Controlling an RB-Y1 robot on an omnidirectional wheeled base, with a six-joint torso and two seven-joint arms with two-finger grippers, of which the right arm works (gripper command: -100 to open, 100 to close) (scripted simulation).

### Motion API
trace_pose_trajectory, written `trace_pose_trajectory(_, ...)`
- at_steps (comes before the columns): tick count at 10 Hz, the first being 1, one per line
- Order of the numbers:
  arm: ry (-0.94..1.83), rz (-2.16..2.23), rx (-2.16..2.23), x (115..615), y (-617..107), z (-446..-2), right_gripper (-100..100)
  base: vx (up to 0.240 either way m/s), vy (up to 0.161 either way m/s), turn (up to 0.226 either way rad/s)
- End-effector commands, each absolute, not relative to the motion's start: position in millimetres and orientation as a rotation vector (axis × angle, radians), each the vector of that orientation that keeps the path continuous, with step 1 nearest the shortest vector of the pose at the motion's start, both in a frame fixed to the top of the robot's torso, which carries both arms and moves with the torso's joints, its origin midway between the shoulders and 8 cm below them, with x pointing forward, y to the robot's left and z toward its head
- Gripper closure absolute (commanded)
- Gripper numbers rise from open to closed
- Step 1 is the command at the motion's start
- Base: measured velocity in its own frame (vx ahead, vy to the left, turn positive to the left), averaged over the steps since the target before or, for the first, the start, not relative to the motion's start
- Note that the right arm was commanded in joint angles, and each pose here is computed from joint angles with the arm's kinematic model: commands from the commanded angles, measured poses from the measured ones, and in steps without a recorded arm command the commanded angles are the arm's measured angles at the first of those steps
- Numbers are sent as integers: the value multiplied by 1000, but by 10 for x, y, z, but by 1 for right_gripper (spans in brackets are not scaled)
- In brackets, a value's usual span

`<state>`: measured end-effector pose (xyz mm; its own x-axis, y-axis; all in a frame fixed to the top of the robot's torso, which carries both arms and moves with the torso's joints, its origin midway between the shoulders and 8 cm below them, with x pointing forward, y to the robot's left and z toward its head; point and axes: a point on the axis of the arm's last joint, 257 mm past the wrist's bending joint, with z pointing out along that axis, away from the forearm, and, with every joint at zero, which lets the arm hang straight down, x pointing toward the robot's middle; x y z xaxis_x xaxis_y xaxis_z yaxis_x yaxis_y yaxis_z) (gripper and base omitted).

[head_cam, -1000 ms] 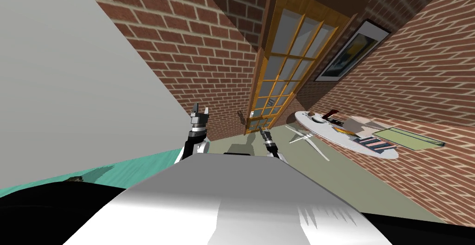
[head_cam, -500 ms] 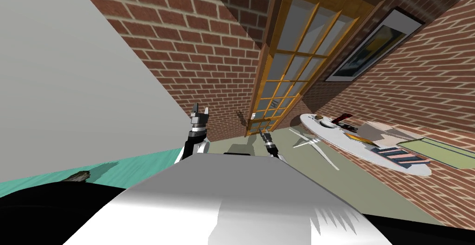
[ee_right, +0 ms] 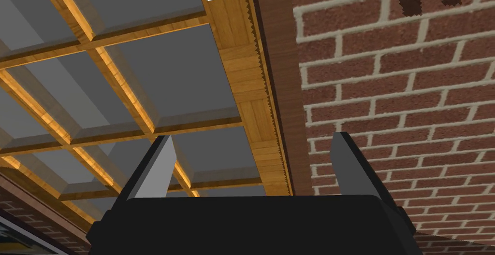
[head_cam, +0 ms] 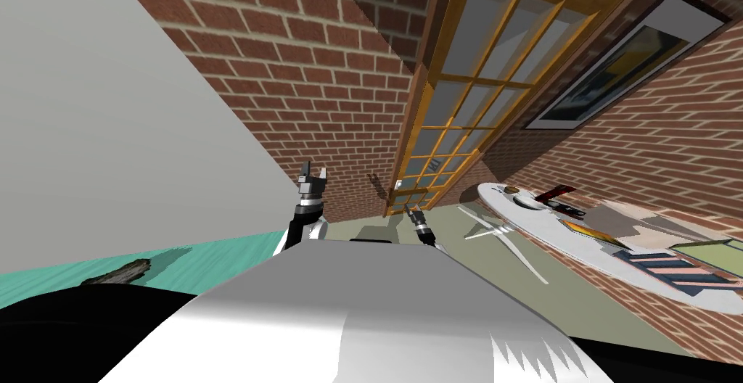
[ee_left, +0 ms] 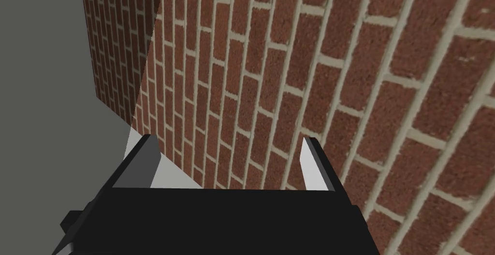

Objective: Pull the door open

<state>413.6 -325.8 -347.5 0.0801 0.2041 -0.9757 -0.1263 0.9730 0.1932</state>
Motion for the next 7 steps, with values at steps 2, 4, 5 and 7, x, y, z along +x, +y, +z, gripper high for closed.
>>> trace_pose_trajectory(2, 1494, 207, 29, 4103, -3300, -3596, -100, 112, -49, 68)
trace_pose_trajectory(4, 1508, 183, 8, 4077, -3322, -3675, -100, 83, -34, 62)
trace_pose_trajectory(5, 1514, 174, -1, 4066, -3331, -3707, -100, 69, -25, 46)
trace_pose_trajectory(7, 1525, 156, -17, 4044, -3347, -3767, -100, 84, -49, 60)
